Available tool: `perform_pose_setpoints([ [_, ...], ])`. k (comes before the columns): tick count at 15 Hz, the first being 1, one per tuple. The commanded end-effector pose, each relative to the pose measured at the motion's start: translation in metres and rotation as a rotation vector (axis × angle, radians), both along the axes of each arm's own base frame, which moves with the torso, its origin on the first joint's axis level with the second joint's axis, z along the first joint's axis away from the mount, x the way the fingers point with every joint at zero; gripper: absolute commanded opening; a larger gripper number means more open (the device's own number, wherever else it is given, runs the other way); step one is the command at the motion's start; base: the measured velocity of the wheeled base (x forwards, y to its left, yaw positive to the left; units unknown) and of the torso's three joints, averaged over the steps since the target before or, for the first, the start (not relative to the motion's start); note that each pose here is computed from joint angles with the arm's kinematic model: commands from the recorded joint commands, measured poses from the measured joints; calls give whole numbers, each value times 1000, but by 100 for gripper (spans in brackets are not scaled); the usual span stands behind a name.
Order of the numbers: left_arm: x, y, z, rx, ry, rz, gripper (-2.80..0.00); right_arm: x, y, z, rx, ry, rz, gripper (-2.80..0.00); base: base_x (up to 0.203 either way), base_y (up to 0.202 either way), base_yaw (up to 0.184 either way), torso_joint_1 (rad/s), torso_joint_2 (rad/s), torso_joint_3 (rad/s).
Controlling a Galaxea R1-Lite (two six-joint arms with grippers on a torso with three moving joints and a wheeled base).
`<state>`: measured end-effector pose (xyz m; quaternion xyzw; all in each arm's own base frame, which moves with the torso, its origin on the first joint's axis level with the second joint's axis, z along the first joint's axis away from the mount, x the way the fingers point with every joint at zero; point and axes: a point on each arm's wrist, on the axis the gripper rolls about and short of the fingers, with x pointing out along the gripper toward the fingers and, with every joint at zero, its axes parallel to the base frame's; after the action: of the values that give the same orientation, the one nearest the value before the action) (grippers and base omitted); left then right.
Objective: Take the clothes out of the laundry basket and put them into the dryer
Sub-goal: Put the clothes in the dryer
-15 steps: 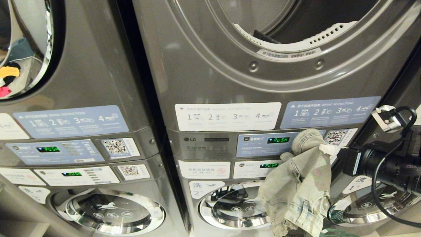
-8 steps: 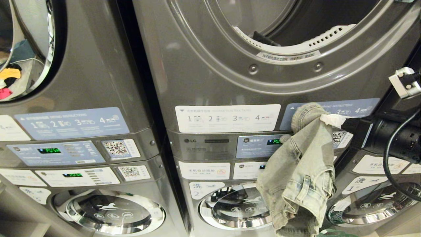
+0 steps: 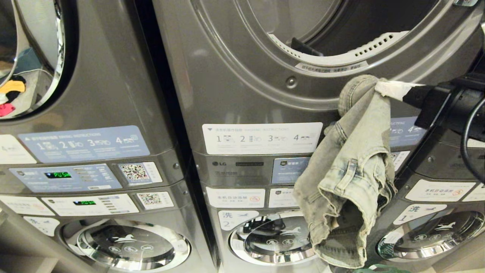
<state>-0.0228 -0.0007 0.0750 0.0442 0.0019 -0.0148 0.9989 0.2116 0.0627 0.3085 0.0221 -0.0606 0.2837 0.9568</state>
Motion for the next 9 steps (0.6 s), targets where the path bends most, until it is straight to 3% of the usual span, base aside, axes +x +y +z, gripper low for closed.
perform_pose_setpoints([
  [1,0,0,0,0,-1,0,-280,-1,1,15,13,-51,7,-280,0,0,0,58,-117,-55],
  [6,0,0,0,-1,0,1,-280,-6,-1,49,29,-171,6,-280,0,0,0,61,-116,-55],
  [9,0,0,0,-3,0,-1,-280,-11,-2,72,33,-195,5,-280,0,0,0,-61,-60,-162],
])
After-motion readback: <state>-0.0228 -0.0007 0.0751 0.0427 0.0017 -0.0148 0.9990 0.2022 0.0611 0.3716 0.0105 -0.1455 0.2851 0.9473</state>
